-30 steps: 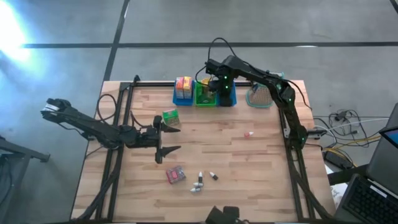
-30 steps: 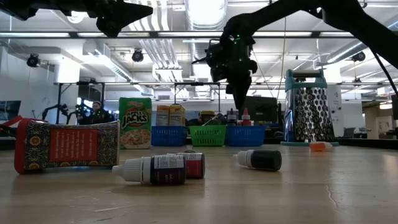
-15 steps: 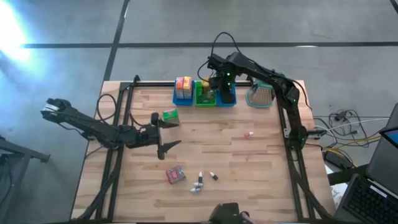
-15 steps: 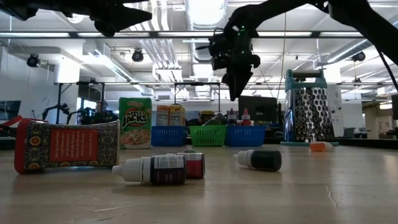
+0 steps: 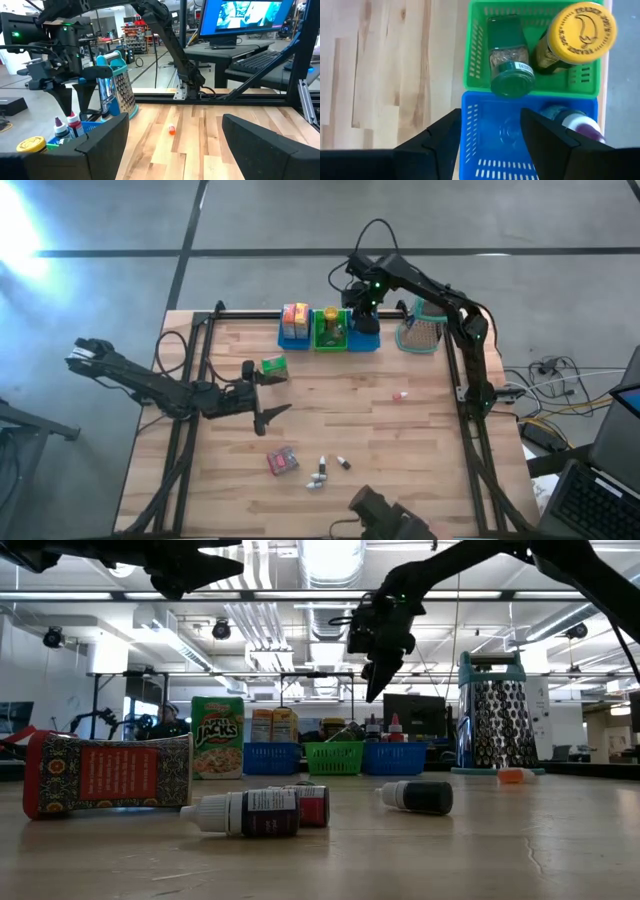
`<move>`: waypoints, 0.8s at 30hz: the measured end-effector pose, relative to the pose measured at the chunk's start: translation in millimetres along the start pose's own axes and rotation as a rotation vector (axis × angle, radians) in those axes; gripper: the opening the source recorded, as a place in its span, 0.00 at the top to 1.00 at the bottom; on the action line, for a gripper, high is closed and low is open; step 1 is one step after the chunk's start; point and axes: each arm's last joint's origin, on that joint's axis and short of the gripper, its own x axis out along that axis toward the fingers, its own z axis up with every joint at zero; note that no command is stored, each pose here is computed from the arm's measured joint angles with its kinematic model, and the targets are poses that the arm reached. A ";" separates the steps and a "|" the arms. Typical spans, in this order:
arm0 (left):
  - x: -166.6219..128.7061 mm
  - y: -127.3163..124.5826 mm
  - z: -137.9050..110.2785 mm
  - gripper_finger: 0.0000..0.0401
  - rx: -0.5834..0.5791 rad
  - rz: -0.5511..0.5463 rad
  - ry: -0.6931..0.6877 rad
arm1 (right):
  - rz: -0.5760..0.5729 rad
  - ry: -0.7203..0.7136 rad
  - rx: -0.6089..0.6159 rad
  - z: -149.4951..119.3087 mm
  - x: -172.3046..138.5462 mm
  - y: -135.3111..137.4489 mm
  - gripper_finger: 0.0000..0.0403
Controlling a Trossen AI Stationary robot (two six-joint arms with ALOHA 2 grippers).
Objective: Pick & Place Kitchen Items
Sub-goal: Put the green seasoning bottle into the green bin
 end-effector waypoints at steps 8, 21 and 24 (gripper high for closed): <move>0.4 0.9 -0.1 0.19 0.013 0.005 0.001 | -0.019 -0.025 0.009 -1.2 12.1 -4.4 0.55; 0.6 1.1 0.0 0.19 0.025 0.006 0.000 | -0.067 -0.066 -0.107 7.7 23.8 -2.2 0.32; 0.6 1.1 0.1 0.19 0.028 0.006 -0.001 | -0.083 -0.069 -0.092 8.8 22.9 -3.0 0.26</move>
